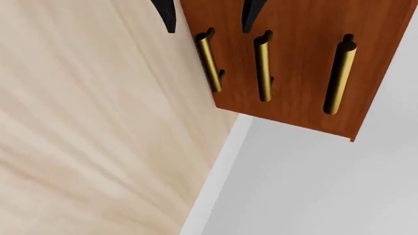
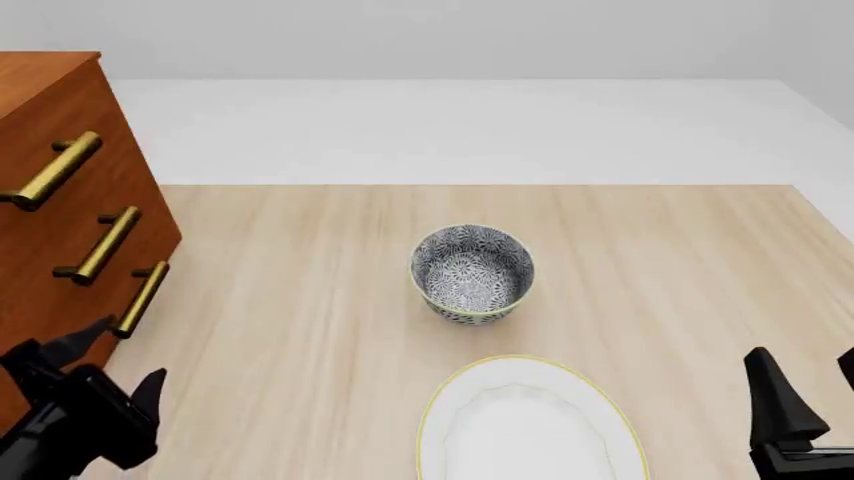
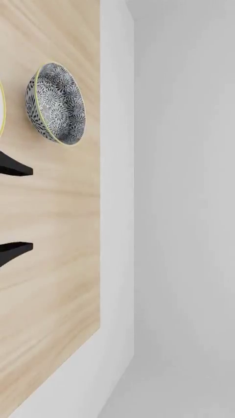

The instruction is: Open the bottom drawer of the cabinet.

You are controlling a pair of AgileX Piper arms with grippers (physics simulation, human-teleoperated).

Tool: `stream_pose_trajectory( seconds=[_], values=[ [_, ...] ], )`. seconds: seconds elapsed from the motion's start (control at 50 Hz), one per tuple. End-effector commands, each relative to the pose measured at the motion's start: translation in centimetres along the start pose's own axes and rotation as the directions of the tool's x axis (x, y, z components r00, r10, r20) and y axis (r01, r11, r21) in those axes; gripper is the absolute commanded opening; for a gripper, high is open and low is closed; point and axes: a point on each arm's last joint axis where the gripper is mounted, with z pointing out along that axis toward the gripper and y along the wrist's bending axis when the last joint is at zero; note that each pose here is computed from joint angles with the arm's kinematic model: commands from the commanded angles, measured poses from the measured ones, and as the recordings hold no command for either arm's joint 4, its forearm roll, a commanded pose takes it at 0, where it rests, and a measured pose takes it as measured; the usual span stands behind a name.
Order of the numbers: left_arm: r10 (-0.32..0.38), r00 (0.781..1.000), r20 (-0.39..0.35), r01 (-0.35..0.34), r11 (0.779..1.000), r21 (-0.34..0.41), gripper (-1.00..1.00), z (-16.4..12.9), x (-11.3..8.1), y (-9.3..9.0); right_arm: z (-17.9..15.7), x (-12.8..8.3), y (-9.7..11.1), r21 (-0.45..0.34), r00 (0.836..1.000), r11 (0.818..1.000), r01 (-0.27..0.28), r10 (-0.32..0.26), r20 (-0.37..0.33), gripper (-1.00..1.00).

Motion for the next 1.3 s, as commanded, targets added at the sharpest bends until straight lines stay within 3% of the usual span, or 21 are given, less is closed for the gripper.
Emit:
stream_pose_trajectory(
  seconds=[0.02, 1.3],
  values=[
    [0.009, 1.000, -0.017, -0.009, 1.000, -0.004, 1.00, 0.9, 0.3, -0.1, 0.0, 0.0, 0.0, 0.000, 1.000, 1.000, 0.000, 0.000, 0.000, 1.00],
    [0.052, 0.994, -0.091, -0.056, 0.997, -0.045, 1.00, 2.8, 1.9, -0.2, 0.0, 0.0, 0.0, 0.000, 1.000, 1.000, 0.000, 0.000, 0.000, 1.00]
  ],
)
